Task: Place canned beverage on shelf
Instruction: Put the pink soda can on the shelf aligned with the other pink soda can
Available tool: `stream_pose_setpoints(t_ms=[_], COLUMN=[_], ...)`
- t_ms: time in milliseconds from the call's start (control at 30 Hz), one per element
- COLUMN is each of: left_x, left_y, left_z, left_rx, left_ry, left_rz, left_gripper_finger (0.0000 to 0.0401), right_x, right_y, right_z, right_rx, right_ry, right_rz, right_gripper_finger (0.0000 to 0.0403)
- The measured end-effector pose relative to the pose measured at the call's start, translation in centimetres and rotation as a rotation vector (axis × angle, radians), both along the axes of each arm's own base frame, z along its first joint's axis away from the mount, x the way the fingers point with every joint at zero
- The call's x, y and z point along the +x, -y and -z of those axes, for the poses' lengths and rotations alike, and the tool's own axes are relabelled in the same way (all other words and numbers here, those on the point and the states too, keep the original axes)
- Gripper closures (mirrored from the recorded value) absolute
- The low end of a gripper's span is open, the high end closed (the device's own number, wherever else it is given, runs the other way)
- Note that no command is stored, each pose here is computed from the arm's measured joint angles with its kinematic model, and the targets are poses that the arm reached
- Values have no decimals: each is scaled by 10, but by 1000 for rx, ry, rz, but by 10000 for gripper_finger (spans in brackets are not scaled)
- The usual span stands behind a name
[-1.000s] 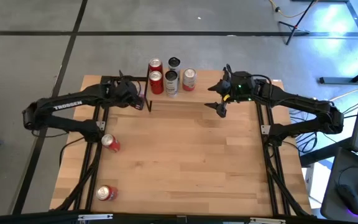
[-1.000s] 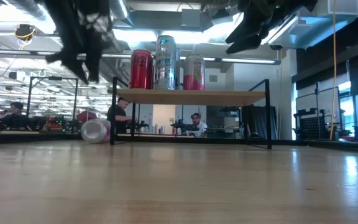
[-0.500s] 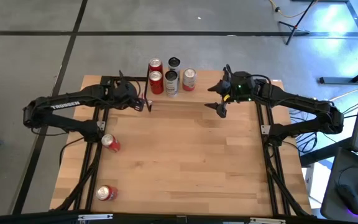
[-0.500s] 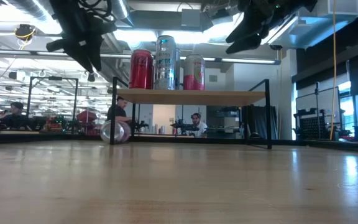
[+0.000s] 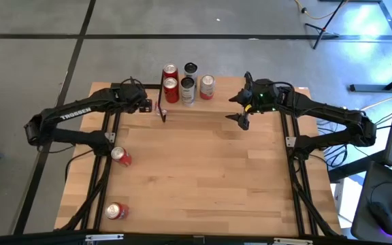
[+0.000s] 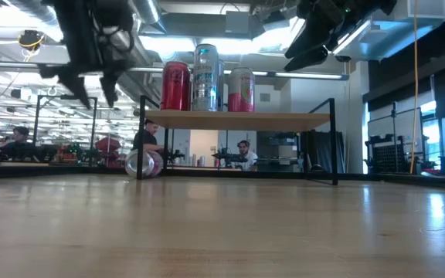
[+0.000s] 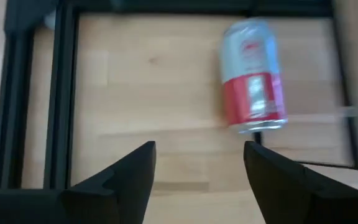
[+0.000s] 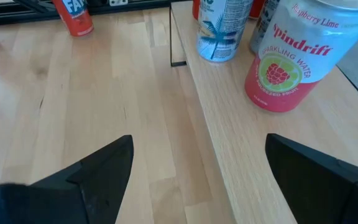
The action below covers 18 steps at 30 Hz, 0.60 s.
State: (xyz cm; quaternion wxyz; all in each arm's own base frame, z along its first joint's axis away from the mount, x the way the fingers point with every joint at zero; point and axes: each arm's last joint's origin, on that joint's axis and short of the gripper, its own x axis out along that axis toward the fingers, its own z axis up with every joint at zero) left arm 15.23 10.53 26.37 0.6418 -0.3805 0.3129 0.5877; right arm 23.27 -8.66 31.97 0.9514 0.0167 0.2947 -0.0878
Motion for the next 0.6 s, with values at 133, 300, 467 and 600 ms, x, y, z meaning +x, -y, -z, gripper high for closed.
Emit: stream_pose_setpoints(t_ms=[133,300,467,600], left_x=[-7,-14,-24,-22], left_y=[-15,-34,-45,-52], left_z=[20,35,46,59], left_rx=[-71,-78,-77,-87], left_ry=[71,192,236,300], left_rz=[-1,18,-8,16], left_gripper_finger=[163,175,192,201], right_x=[0,0,0,0], right_y=[0,0,0,0], right_z=[0,0,0,0], right_rx=[0,0,21,23], right_ry=[0,0,5,7], right_rz=[0,0,15,17], right_gripper_finger=[52,52,52,52])
